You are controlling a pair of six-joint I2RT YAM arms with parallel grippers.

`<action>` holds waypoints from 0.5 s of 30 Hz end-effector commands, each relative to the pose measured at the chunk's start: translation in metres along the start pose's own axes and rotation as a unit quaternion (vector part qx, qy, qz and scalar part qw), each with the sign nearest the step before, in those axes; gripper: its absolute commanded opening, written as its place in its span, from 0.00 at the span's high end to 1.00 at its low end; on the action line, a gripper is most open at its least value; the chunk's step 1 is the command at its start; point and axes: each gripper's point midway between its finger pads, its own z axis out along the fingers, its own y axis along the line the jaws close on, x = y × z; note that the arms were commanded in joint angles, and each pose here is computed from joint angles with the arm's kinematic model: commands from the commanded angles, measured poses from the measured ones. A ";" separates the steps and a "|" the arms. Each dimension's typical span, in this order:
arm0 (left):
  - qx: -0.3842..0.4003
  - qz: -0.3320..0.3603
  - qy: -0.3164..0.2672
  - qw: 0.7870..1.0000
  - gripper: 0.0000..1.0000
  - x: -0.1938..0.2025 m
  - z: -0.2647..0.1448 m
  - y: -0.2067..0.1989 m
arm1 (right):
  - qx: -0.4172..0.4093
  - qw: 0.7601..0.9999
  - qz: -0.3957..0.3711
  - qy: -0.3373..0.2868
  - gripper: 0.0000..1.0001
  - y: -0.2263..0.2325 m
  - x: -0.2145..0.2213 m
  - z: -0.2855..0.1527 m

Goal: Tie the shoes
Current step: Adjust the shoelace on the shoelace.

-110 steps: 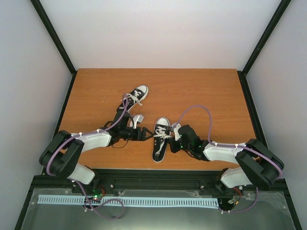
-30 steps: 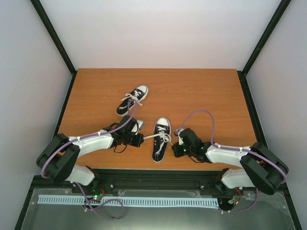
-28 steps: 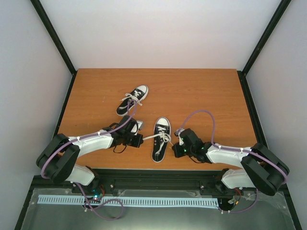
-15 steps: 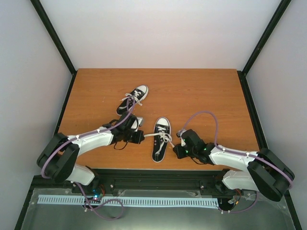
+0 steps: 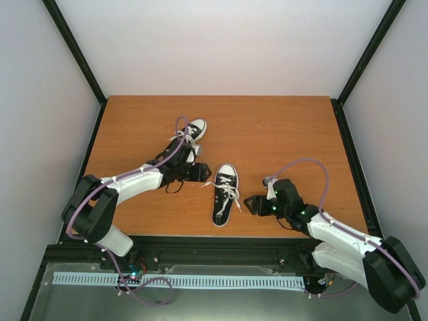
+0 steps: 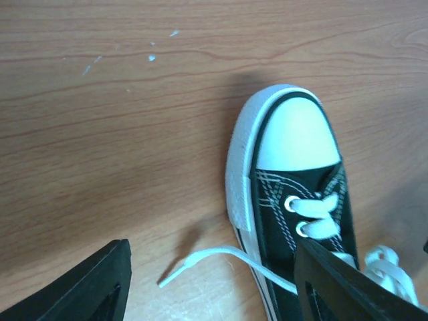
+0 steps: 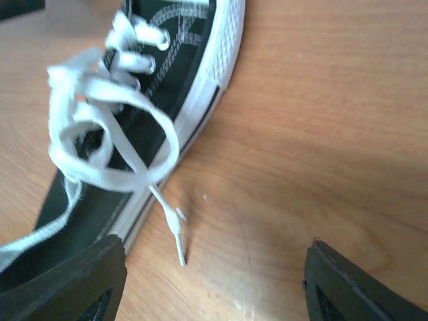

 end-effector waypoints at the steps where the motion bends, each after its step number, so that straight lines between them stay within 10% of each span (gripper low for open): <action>1: 0.072 -0.007 -0.013 0.997 0.35 -0.006 -0.022 -0.029 | -0.046 0.997 0.048 -0.041 0.27 0.011 -0.027 -0.011; 15: 0.226 -0.087 0.108 0.964 0.56 0.053 -0.024 -0.079 | -0.090 0.972 0.214 -0.030 0.49 0.018 -0.045 0.022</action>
